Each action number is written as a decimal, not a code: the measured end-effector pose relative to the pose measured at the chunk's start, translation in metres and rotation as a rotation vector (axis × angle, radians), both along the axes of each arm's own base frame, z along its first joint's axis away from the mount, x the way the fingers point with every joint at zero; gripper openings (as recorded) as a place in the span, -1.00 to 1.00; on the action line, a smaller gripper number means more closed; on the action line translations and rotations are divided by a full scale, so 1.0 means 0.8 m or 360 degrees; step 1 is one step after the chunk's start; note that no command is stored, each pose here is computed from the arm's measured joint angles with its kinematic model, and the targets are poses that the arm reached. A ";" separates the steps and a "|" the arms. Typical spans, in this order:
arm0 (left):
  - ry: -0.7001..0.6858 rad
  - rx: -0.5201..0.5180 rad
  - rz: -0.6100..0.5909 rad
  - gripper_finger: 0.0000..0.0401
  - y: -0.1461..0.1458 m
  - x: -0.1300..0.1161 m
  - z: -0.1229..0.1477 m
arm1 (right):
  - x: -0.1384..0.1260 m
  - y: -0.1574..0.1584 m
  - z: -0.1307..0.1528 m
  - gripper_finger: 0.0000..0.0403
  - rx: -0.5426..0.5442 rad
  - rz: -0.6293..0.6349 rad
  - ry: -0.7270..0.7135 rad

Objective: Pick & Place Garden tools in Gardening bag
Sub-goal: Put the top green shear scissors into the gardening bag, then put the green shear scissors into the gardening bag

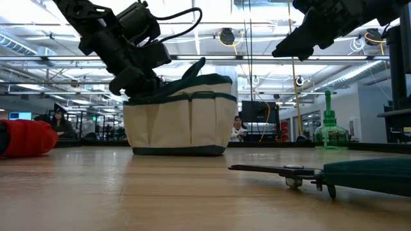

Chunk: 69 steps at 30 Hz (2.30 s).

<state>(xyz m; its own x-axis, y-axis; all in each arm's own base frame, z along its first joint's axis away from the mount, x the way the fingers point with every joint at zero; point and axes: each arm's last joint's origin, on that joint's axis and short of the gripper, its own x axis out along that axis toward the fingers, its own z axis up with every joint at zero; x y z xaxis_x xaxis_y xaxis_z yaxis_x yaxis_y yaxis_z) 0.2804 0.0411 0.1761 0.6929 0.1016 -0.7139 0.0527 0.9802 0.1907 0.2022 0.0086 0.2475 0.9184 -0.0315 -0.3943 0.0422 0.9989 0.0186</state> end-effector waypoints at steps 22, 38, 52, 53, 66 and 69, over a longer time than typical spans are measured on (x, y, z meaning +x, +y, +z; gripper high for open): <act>-0.0217 0.0018 0.0135 -0.24 0.004 0.010 0.011 | 0.001 0.000 -0.001 -0.24 -0.0047 0.0031 0.0005; -0.0507 -0.0017 0.0222 -0.24 0.006 0.022 0.029 | 0.035 0.017 -0.038 -0.03 0.0218 0.0146 0.0181; -0.0725 0.0048 0.0078 -0.24 -0.020 0.032 0.045 | 0.050 0.074 -0.058 -0.05 0.0534 0.0298 0.0222; -0.0753 0.0040 0.0099 -0.24 -0.022 0.032 0.046 | 0.050 0.078 -0.059 -0.06 0.0550 0.0314 0.0213; -0.0950 0.0060 0.0080 -0.24 -0.030 0.037 0.061 | 0.049 0.124 -0.073 -0.08 0.0701 0.0389 0.0252; -0.0957 0.0059 0.0122 -0.24 -0.029 0.037 0.062 | 0.048 0.135 -0.075 -0.09 0.0757 0.0385 0.0253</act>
<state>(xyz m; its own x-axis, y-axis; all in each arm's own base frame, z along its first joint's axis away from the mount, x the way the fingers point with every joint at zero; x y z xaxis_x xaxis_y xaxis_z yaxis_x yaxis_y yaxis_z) 0.3097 0.0177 0.2254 0.9634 0.1845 -0.1945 -0.1454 0.9691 0.1991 0.2406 0.1162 0.1873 0.8054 0.3883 -0.4478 -0.1481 0.8634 0.4822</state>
